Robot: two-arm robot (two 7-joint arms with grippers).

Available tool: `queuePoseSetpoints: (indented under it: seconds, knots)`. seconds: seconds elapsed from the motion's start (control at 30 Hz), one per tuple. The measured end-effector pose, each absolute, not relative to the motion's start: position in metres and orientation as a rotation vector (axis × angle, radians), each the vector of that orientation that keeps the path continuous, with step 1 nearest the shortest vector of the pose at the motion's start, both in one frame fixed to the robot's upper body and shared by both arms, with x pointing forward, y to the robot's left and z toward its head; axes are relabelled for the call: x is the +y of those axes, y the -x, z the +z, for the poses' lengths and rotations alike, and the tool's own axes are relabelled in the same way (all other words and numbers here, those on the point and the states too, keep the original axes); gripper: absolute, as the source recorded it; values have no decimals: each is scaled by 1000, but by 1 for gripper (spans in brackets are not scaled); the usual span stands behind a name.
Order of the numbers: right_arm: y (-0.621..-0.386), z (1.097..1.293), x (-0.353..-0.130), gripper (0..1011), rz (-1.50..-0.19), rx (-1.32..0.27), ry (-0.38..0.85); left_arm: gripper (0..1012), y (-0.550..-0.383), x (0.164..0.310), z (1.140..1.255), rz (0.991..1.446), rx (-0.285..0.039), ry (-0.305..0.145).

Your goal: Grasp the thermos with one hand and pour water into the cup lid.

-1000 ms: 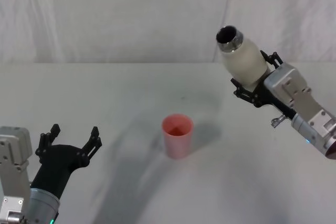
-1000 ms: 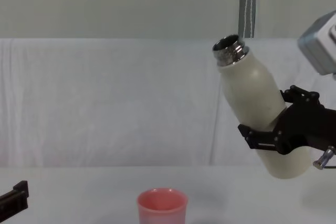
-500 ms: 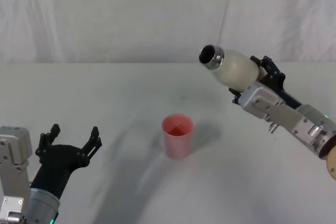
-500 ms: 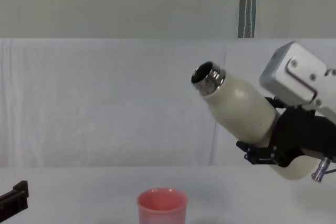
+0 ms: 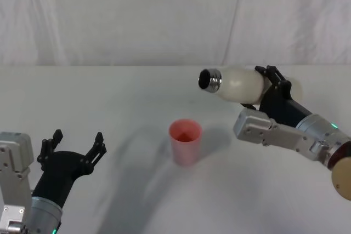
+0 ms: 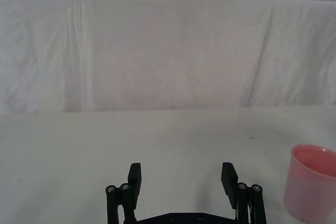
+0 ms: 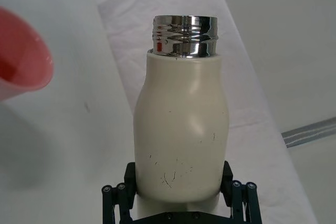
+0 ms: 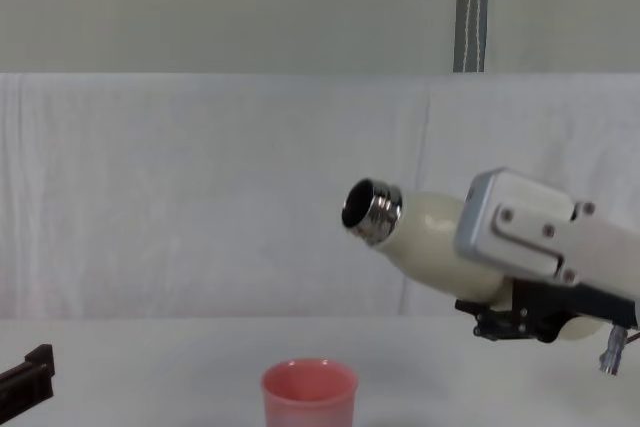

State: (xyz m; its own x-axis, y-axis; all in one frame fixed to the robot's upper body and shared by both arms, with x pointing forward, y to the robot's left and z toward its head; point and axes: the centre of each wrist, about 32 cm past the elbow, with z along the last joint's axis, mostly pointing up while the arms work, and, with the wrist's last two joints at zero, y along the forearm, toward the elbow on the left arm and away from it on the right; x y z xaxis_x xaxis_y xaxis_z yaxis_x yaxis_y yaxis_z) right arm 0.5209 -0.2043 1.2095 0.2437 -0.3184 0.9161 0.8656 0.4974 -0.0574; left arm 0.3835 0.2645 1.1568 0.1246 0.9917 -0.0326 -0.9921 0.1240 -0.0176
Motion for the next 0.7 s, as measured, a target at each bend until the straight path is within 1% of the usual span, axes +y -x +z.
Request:
queuePoseSetpoints:
  seconds: [0.07,0.27,0.7]
  knots:
    - [-521,1208,-203,955,-883,-1046,679,1001,-384,265,1157,1446,14,38]
    - [-519,1205,-201,955,-870,-1079,714,1001,-384,265,1157,1446,14,38]
    - [-510,1198,-194,955,-850,-1071,709,1001,-384,265,1157,1446,14,38]
